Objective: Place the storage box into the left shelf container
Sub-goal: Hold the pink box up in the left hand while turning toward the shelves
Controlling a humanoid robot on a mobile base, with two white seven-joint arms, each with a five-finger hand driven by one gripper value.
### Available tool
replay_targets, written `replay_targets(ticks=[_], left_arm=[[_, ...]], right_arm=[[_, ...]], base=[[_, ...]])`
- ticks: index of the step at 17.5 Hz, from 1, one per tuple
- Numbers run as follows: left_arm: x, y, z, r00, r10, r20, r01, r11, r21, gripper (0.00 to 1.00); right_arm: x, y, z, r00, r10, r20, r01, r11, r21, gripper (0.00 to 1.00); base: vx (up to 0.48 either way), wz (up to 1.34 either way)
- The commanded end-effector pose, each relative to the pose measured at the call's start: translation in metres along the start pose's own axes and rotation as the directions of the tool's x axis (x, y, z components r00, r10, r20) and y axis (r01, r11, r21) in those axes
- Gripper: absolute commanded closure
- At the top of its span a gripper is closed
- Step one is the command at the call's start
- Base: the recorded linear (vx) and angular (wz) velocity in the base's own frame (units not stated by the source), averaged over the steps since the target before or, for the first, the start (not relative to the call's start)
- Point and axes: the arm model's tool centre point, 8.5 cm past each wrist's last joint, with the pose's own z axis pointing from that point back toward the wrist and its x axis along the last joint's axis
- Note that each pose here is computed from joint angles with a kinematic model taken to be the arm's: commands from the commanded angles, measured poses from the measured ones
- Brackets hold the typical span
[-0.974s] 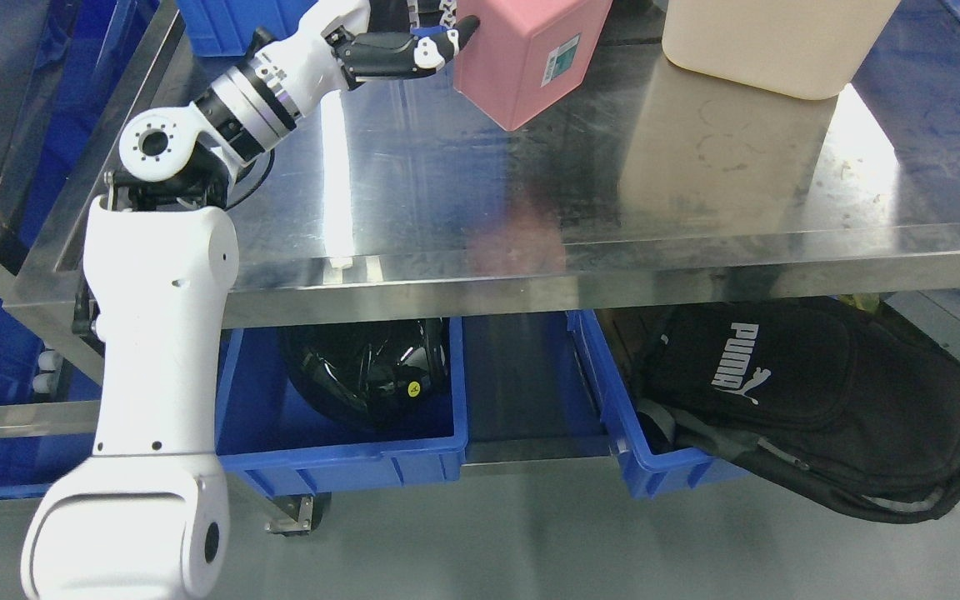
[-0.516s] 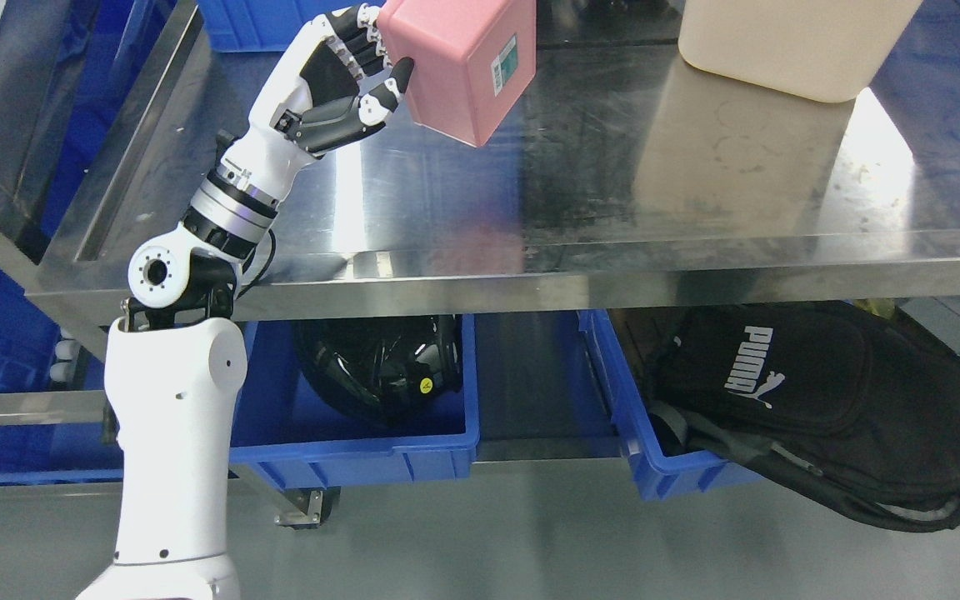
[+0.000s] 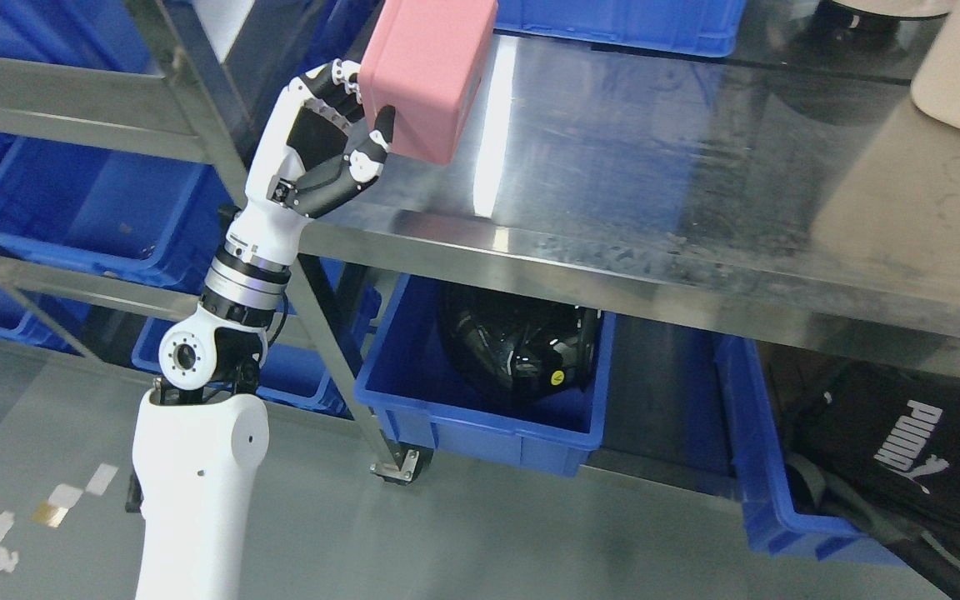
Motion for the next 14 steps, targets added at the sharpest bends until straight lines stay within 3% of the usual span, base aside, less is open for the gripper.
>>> replay_targets(ticks=[1,5,14], left_arm=[[-0.012,-0.074,0.026,0.998,0.055,0.005,-0.053,0.989,-0.141,0.98],[-0.017,-0.075,0.056,0.999,0.038,0.028,-0.035,0.995,-0.091,0.99],[-0.017,-0.062,0.088,1.0,0.003,0.029,-0.003,1.0,-0.006,0.99]], right_arm=[[0.0,-0.011,-0.001,1.0,-0.003,0.008,0.004,1.0,-0.018,0.0],[0.0,-0.011,-0.001,1.0,-0.003,0.008,0.004,1.0,-0.018,0.0],[0.0,-0.011,-0.001,1.0,-0.003,0.008,0.004,1.0,-0.018,0.0]], base=[[-0.061,0.56],[-0.058,0.68],[0.052,1.11]])
